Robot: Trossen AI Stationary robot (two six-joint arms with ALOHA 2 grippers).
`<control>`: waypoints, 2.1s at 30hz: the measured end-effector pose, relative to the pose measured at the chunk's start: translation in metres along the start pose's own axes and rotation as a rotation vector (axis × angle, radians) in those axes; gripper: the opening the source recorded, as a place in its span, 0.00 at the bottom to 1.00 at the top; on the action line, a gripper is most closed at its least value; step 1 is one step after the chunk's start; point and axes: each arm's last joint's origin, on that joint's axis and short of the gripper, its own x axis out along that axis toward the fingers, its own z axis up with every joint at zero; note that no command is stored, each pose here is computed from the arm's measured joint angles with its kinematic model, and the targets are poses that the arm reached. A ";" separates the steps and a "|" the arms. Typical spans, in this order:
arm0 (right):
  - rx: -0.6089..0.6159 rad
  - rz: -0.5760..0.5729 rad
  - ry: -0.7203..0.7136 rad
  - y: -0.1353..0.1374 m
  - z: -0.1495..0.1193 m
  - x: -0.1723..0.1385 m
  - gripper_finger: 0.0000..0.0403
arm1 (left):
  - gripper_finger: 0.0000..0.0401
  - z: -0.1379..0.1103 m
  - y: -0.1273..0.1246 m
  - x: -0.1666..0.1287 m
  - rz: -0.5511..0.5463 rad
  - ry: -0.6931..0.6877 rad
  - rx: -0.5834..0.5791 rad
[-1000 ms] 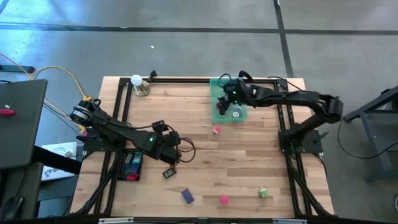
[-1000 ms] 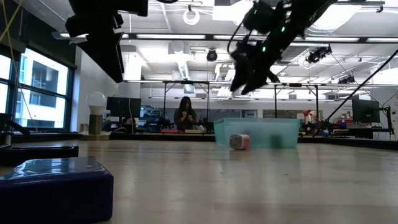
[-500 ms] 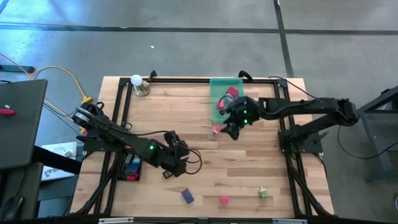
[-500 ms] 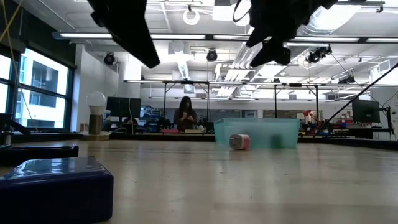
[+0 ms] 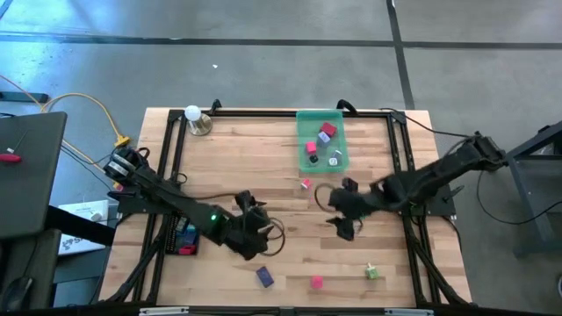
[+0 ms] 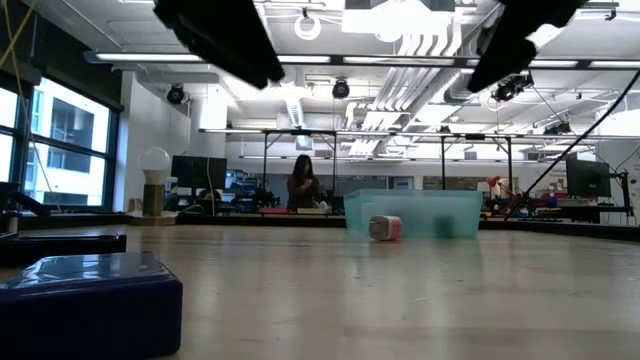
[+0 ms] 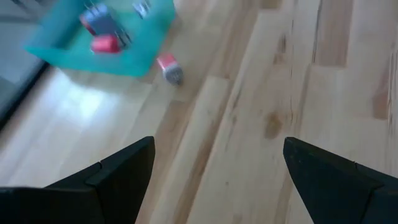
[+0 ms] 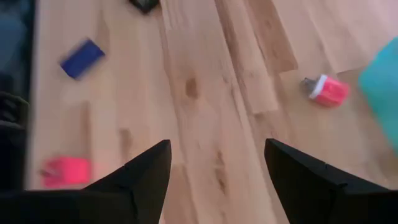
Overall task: Pick & Place Office items
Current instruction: Put the pink white charger adapter into the green bin
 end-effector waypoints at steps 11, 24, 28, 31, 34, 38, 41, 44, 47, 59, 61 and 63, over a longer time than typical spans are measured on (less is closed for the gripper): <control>-0.163 -0.116 -0.011 0.035 -0.034 0.002 0.61 | 0.86 -0.015 -0.028 -0.005 0.092 -0.122 0.171; -0.267 -0.279 0.068 0.045 -0.051 0.060 0.61 | 0.86 -0.027 -0.022 0.011 0.122 -0.079 0.173; -0.359 -0.250 0.112 0.044 -0.049 0.080 0.61 | 0.86 -0.041 -0.018 0.017 0.137 -0.054 0.146; -0.409 -0.259 0.115 0.036 -0.042 0.091 0.61 | 0.86 -0.050 -0.018 0.018 0.138 -0.043 0.121; -0.437 -0.275 0.125 0.026 -0.034 0.097 0.61 | 0.86 -0.053 -0.018 0.018 0.133 -0.041 0.094; -0.476 -0.289 0.150 0.009 -0.022 0.102 0.61 | 0.86 -0.053 -0.021 0.016 0.109 -0.043 0.074; -0.516 -0.278 0.180 -0.005 -0.015 0.105 0.61 | 0.86 -0.053 -0.021 0.016 0.094 -0.034 0.069; -0.497 -0.239 0.193 -0.016 -0.007 0.110 0.61 | 0.86 -0.053 -0.022 0.016 0.091 -0.035 0.059; -0.500 -0.249 0.196 -0.025 -0.002 0.114 0.61 | 0.86 -0.052 -0.021 0.017 0.092 -0.036 0.046; -0.625 -0.312 0.198 -0.043 0.008 0.117 0.61 | 0.86 -0.051 -0.022 0.017 0.084 -0.046 0.028; -0.631 -0.303 0.211 -0.045 0.007 0.122 0.61 | 0.86 -0.051 -0.022 0.017 0.084 -0.046 0.028; -0.644 -0.302 0.236 -0.048 0.005 0.127 0.61 | 0.86 -0.051 -0.022 0.017 0.084 -0.045 0.028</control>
